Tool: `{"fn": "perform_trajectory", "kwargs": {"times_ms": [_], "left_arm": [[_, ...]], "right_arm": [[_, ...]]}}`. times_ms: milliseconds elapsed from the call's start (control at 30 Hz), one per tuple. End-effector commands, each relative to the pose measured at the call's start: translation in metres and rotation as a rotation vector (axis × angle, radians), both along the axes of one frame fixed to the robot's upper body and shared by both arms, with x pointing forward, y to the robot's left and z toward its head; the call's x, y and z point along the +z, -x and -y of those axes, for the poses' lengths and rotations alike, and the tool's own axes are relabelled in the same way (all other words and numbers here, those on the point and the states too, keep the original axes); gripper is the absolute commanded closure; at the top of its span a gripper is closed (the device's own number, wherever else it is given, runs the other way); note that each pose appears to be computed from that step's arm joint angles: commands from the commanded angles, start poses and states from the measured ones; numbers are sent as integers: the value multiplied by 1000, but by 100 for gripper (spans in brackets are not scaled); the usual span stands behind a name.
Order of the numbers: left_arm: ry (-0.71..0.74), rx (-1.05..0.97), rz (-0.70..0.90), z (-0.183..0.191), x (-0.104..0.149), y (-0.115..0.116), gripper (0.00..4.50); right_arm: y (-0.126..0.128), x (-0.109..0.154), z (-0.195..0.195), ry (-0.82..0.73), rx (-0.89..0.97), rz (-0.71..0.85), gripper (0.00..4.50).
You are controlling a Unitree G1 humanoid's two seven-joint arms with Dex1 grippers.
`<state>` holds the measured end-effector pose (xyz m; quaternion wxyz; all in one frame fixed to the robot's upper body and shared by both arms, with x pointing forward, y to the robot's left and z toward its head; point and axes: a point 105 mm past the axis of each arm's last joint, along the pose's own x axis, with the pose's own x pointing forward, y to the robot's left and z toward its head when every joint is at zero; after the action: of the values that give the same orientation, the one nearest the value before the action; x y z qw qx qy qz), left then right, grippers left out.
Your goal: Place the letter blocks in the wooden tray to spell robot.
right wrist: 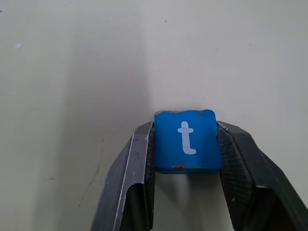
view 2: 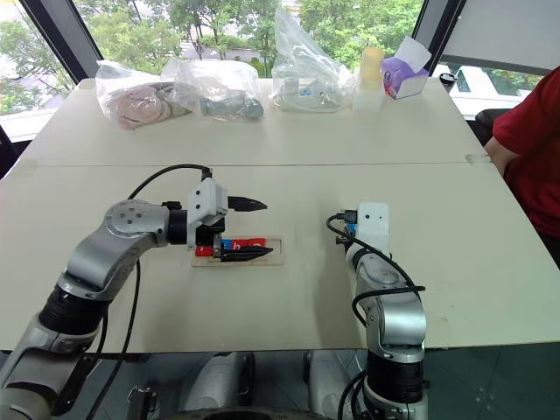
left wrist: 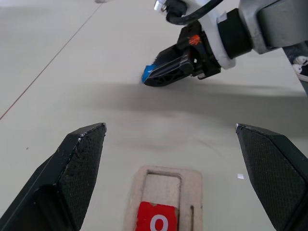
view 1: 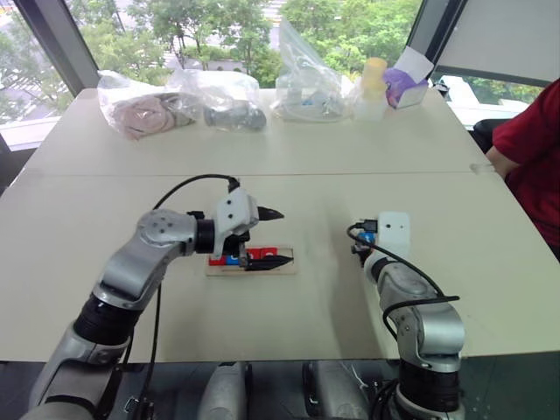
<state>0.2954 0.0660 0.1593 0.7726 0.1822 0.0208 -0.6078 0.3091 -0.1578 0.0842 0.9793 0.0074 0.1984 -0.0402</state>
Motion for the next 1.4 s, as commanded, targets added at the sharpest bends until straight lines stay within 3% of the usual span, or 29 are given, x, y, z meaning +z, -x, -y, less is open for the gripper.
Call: {"fn": "perform_trajectory", "kwargs": {"times_ms": [33,133,200,433,600,767,1167,1400], "left_arm": [[3,-12,40,3,6,-1,0],[-5,-17,32,-1,5,0,0],[2,-8,32,-4,7,0,0],[6,-40,-39,-25,18,14,0],[-59,-78,-98,-36,17,27,0],[-73,-30,-118,-47,16,30,0],[-111,70,-136,-65,14,38,0],[-116,102,-133,-71,15,41,0]], "right_arm": [[3,-5,-4,-16,6,-16,135],[5,1,0,-55,15,9,3],[2,17,4,-58,51,88,3],[3,64,13,179,622,330,3],[14,39,37,202,986,224,3],[10,18,54,220,1122,130,3],[-19,1,61,247,1190,80,3],[-18,18,50,229,1216,145,3]]}}
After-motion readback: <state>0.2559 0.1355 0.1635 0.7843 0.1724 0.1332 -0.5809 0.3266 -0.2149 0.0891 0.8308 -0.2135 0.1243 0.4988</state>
